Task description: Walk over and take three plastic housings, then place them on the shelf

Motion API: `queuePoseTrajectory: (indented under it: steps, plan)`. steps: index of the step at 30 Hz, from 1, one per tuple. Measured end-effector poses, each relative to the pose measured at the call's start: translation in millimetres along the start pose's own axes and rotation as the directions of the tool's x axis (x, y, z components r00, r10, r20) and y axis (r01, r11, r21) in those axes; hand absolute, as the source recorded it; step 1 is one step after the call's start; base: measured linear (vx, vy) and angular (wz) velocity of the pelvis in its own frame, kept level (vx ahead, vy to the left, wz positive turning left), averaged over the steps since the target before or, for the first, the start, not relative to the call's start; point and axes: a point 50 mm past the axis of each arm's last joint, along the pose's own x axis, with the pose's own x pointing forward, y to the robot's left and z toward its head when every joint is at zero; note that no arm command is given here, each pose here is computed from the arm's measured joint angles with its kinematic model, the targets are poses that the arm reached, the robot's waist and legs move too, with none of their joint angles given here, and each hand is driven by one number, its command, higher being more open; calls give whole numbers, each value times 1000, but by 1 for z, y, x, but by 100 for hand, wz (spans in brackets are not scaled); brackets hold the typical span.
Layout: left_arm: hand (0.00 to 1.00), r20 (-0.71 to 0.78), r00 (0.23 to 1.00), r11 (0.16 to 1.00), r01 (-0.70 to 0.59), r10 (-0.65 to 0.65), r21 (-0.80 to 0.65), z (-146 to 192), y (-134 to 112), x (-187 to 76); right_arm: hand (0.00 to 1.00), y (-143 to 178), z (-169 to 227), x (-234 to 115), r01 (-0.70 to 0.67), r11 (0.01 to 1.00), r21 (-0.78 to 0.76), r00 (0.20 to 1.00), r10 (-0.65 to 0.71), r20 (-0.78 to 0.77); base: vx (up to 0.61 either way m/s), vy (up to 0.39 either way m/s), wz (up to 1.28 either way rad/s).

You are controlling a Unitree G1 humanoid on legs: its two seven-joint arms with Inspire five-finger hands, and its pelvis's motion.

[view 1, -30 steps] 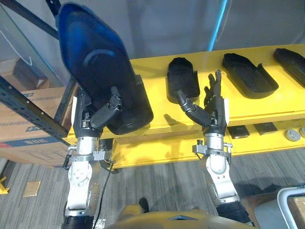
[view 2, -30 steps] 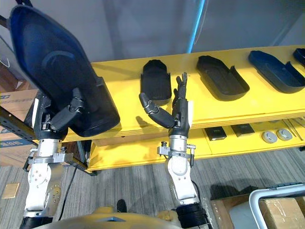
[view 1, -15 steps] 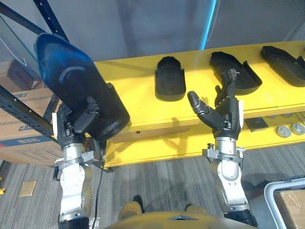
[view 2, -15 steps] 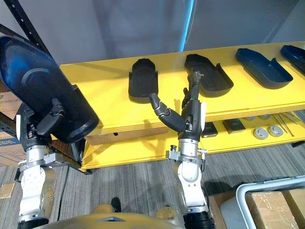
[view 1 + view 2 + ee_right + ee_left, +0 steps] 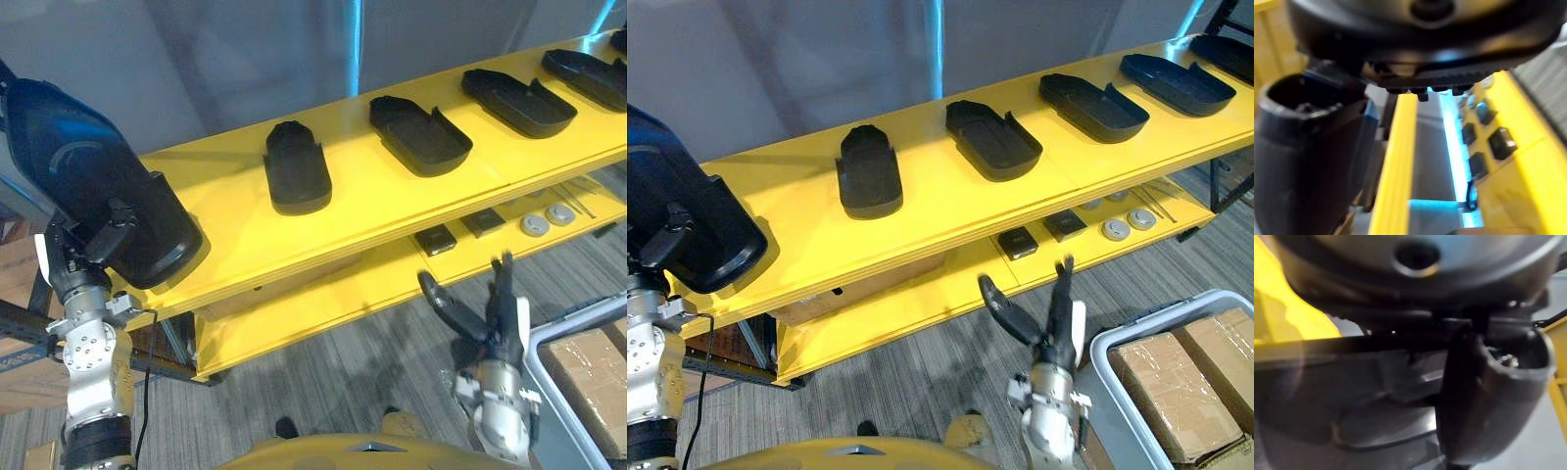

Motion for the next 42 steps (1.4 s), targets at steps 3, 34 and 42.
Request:
queuePoseTrajectory:
  steps: [3,34,42]
  plan:
    - [0,-20,999,999,-30,30,-35,2,15,17,100,-12,-26,-19,-54,998,-37,990,48,-134,-30,-16,-16]
    - [0,-337,869,917,265,-362,-299,11,-24,82,100,0,-81,4,-299,948,-109,872,225,-436,-29,-7,3]
    - [0,-252,887,901,305,-387,-308,43,-42,100,100,13,-63,19,-317,943,-102,895,262,-361,7,2,-2]
